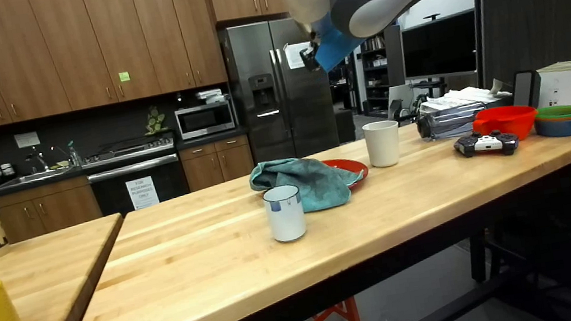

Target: Put the blue towel on the orange plate

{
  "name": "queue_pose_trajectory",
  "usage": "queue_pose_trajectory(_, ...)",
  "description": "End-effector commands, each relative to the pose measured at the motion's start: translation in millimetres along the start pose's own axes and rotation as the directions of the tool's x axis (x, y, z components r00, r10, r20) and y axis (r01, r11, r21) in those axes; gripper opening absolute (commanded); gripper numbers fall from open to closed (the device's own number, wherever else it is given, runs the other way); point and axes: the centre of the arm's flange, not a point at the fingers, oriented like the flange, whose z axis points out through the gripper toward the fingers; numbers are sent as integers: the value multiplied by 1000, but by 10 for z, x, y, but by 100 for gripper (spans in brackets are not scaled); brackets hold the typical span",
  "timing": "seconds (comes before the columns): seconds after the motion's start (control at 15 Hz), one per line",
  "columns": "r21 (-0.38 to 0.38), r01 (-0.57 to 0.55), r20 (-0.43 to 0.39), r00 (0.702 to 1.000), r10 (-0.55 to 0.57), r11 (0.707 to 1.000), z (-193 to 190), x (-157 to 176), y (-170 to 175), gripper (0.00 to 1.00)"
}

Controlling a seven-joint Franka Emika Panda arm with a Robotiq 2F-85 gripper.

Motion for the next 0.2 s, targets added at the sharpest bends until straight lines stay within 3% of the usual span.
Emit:
queue_pose_trajectory(0.0, -16, -23, 4, 1000, 23, 1000, 7, 5, 132, 100)
queue_pose_trajectory(0.13, -27, -41, 3, 999, 41, 999, -4, -9, 274, 100)
